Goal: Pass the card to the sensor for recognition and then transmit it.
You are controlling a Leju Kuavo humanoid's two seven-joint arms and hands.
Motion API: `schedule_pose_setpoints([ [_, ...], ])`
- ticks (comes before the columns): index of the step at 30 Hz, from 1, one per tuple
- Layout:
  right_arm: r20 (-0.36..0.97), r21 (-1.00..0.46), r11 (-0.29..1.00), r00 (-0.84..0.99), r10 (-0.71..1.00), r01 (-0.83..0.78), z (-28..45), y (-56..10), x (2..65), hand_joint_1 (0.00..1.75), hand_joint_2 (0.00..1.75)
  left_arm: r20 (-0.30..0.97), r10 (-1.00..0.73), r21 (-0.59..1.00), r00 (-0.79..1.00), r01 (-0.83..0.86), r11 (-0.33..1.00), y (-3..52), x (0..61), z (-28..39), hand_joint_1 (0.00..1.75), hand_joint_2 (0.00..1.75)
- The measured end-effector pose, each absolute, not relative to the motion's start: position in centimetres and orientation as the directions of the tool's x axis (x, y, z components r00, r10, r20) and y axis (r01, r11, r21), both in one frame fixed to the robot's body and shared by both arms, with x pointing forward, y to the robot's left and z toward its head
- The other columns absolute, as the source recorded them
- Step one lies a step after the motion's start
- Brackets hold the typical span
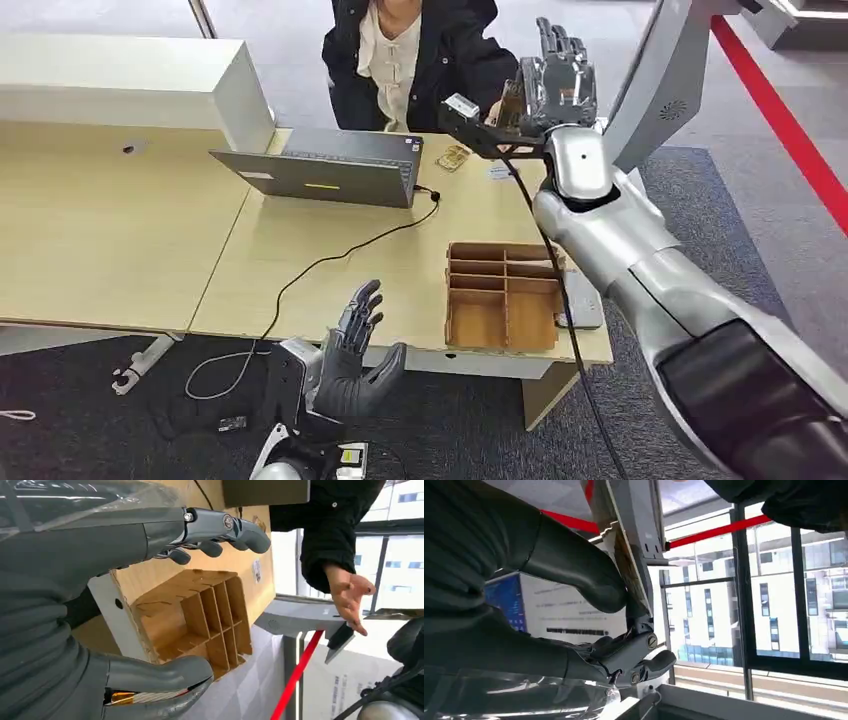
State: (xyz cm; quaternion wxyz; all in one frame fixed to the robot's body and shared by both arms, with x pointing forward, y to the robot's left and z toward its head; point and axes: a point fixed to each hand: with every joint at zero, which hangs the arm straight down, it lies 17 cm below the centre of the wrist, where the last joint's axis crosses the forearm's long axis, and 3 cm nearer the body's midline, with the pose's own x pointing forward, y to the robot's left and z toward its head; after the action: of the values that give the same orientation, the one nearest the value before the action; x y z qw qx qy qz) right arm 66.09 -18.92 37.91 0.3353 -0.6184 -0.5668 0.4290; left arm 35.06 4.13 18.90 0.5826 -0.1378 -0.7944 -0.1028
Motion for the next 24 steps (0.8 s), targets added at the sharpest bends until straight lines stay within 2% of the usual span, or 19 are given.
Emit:
schedule_pose_setpoints([
  [15, -0.136, -0.924, -0.133, 0.016, 0.991, 0.358, 35.6, -20.3, 66.5, 1.75, 1.75, 0.958, 0.097, -0.004, -0.272, 0.324, 0.946, 4.6, 35.1, 18.5, 0.0, 1.75],
  [16, -0.137, -0.925, -0.135, 0.018, 0.99, 0.354, 35.4, -20.4, 66.5, 0.8, 1.75, 0.958, 0.097, -0.004, -0.271, 0.324, 0.946, 4.6, 35.1, 18.5, 0.0, 1.75],
  [17, -0.138, -0.927, -0.136, 0.02, 0.99, 0.348, 35.2, -20.5, 66.5, 0.02, 1.75, 0.958, 0.098, -0.005, -0.27, 0.324, 0.946, 4.6, 35.1, 18.4, 0.0, 1.75],
  [24, -0.151, -0.942, -0.154, 0.032, 0.988, 0.298, 33.6, -21.1, 66.6, 0.0, 1.75, 0.959, 0.098, -0.007, -0.266, 0.321, 0.947, 4.7, 35.2, 18.4, 0.0, 1.75],
])
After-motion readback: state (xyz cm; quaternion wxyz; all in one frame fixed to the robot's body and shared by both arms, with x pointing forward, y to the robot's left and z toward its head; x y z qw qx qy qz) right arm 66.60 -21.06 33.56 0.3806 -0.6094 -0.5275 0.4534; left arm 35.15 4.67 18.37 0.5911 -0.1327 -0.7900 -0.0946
